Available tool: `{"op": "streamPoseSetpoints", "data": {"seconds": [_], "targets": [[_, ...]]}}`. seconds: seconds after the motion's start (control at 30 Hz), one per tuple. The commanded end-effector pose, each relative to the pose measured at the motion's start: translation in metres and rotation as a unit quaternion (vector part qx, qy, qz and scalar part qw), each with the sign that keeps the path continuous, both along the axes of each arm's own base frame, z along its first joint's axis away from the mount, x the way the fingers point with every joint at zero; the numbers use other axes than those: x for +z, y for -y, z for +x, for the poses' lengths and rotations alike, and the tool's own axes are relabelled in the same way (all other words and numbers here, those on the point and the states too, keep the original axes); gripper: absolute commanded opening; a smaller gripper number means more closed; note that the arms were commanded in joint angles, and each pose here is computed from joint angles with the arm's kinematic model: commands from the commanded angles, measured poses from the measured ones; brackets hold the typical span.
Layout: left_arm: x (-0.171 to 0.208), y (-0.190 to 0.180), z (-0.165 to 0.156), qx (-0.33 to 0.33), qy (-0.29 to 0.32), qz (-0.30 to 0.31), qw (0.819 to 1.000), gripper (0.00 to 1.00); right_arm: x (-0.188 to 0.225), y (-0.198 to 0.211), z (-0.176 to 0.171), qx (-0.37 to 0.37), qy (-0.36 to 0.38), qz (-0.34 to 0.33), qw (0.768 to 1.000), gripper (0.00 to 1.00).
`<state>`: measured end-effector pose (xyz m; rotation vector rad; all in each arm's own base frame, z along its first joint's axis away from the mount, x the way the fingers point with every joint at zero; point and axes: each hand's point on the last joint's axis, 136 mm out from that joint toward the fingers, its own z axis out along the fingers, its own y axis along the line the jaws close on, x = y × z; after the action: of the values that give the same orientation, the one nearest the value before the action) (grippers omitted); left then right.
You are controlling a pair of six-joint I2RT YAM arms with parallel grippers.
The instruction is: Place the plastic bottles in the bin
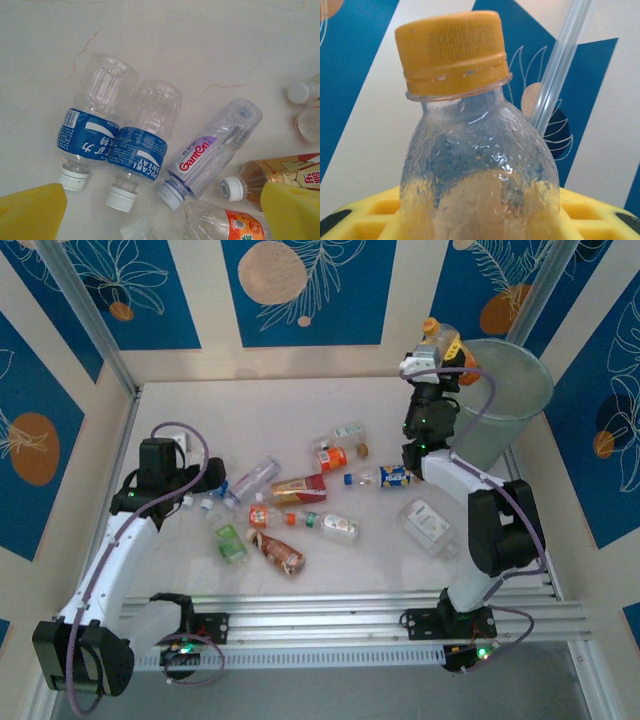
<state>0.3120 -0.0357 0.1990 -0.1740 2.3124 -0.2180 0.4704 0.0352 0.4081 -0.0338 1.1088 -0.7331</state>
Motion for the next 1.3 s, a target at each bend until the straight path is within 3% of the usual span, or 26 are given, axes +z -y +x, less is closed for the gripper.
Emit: {"op": "streamPoseSetpoints", "data": {"seconds": [0.0, 0.2, 0.33, 0.47, 0.57, 0.7, 0.93, 1.27], "targets": [[0.003, 0.002, -0.002, -0.009, 0.000, 0.006, 1.000, 1.00, 0.008, 0.010, 0.005, -0.012, 0.022, -0.009, 1.000, 0.17], [-0.002, 0.002, -0.001, -0.008, -0.009, 0.006, 1.000, 1.00, -0.004, 0.020, 0.022, -0.021, 0.006, -0.017, 1.000, 0.18], [-0.003, 0.001, 0.000, -0.007, -0.012, 0.009, 1.000, 0.99, -0.016, 0.037, 0.029, -0.038, -0.009, 0.016, 0.999, 0.26], [-0.002, 0.000, 0.000, -0.005, -0.012, 0.012, 1.000, 0.99, -0.035, 0.059, 0.026, -0.034, -0.032, 0.075, 0.996, 0.47], [-0.001, -0.001, 0.000, -0.003, -0.012, 0.015, 1.000, 0.99, -0.040, 0.066, 0.022, -0.030, -0.042, 0.097, 0.994, 0.69], [-0.001, -0.001, -0.001, -0.002, -0.012, 0.015, 1.000, 1.00, -0.042, 0.069, 0.022, -0.025, -0.064, 0.109, 0.992, 0.82], [0.002, 0.001, -0.001, -0.006, -0.006, 0.010, 1.000, 0.99, -0.057, 0.067, 0.014, 0.006, -0.144, 0.197, 0.970, 0.87], [-0.001, 0.003, 0.000, -0.010, -0.008, 0.004, 1.000, 0.99, -0.072, 0.041, 0.004, 0.099, -0.187, 0.293, 0.932, 0.87]]}}
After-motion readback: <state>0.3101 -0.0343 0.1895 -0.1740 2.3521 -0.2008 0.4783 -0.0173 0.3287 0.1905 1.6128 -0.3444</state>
